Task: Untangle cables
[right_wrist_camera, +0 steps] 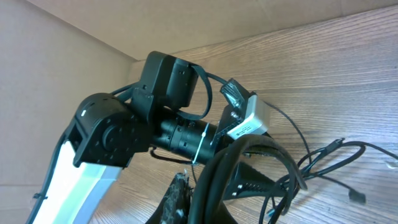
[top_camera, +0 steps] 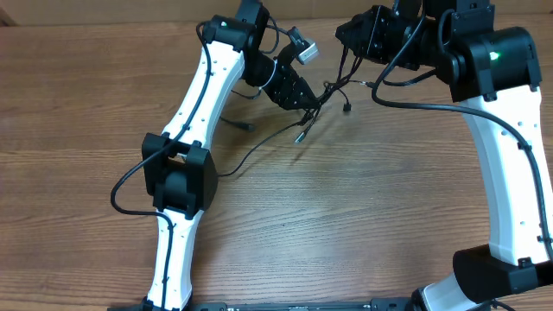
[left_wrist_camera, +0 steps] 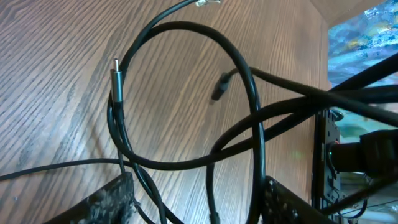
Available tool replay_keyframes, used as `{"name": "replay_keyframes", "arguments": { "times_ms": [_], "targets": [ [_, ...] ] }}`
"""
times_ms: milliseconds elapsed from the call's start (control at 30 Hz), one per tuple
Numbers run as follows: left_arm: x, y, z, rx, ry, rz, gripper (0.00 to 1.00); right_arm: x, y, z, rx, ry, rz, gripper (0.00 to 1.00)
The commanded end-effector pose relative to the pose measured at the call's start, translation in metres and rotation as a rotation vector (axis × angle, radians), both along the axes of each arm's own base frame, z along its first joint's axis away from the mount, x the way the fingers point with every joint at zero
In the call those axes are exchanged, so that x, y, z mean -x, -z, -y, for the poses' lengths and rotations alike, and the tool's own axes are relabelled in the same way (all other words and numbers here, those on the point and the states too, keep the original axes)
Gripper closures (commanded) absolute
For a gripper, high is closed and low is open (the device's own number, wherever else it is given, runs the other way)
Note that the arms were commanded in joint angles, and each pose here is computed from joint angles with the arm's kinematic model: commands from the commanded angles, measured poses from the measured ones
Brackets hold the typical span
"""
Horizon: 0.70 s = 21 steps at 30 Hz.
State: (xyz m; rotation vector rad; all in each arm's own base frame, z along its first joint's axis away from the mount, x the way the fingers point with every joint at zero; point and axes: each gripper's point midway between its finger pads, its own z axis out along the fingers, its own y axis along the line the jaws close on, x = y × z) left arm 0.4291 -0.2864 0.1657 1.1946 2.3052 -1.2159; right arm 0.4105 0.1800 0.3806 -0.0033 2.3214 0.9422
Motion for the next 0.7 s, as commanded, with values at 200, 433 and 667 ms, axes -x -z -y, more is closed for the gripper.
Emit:
{"name": "replay_keyframes", "arguments": {
  "times_ms": [200,433,667],
  "targets": [
    [0.004,0.04,0.019,-0.01,0.024,-0.082,0.65,0.007,-0.022,0.0,-0.015,-0.016,0.059,0.96],
    [-0.054,0.093,-0.065,-0.576,-0.575,-0.117,0.96,0.0,-0.001,0.035,0.06,0.161,-0.029,0.96],
    [-0.067,0.022,-0.138,-0.603,-0.771,-0.045,0.96,-0.001,0.041,0.157,0.373,0.617,-0.165,0.96]
  ]
}}
